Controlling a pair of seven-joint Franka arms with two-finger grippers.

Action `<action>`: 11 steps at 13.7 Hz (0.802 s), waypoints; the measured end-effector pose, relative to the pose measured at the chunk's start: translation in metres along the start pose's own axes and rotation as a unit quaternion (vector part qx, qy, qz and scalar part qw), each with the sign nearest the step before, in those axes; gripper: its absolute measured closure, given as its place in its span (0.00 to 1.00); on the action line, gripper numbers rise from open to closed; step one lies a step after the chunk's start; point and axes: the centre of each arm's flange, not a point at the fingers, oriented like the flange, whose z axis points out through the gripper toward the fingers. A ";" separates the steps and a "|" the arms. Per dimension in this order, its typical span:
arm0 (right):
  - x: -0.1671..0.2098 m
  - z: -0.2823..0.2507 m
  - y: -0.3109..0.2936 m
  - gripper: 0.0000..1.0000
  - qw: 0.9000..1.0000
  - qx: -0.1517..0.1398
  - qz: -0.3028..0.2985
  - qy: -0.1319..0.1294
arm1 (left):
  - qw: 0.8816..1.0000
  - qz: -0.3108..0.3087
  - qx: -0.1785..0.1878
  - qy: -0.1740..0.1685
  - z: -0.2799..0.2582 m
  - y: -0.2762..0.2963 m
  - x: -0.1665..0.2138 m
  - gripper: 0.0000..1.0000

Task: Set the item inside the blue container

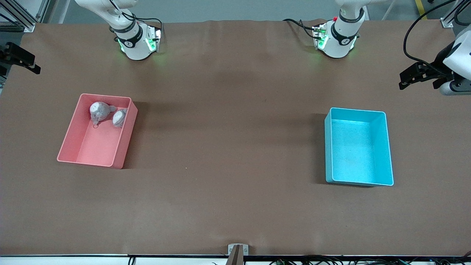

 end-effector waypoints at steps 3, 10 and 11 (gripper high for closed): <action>0.000 0.000 0.000 0.00 1.000 0.000 0.000 -0.001 | 1.000 0.000 0.000 0.000 0.000 0.000 0.000 0.00; -0.001 0.001 0.000 0.00 1.000 0.000 0.000 -0.004 | 1.000 -0.001 0.000 0.005 -0.002 -0.001 0.001 0.00; -0.001 0.001 0.000 0.00 1.000 0.001 0.000 -0.005 | 1.000 -0.001 0.000 0.008 -0.002 -0.001 0.001 0.00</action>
